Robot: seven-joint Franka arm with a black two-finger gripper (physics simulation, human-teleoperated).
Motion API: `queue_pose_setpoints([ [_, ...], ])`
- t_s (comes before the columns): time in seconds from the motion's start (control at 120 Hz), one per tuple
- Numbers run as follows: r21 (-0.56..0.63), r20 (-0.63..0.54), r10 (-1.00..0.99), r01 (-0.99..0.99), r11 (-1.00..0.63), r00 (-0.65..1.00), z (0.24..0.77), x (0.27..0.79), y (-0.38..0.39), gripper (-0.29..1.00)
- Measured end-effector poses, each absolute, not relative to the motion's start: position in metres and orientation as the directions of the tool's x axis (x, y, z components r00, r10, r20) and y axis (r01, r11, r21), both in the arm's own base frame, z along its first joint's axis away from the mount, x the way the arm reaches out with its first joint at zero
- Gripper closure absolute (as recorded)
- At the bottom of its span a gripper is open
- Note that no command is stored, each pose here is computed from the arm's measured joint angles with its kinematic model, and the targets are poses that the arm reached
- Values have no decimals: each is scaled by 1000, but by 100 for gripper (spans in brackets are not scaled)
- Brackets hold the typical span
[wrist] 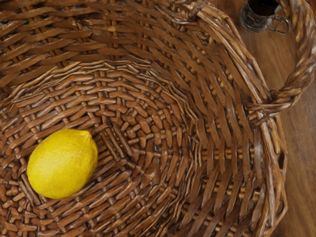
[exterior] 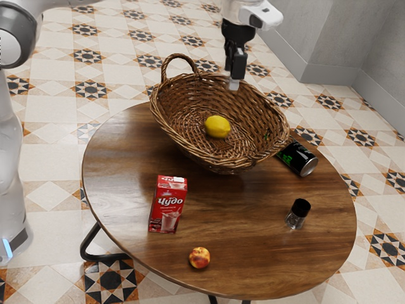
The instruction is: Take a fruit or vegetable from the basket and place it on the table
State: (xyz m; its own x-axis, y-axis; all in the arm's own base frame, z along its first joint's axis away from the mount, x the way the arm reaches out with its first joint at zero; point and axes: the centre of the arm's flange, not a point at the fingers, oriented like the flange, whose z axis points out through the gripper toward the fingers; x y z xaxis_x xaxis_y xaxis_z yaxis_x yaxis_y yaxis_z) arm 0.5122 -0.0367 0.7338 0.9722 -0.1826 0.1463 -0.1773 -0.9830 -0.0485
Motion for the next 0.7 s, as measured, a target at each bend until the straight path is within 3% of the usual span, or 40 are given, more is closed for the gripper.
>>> queue_pose_setpoints([
  [0.25,-95,159,-167,-153,-984,973,730,523,-29,2],
  [0.475,-107,28,-174,-170,-980,984,651,552,-28,2],
  [0.7,-117,31,-232,-227,-967,972,656,549,-18,2],
])
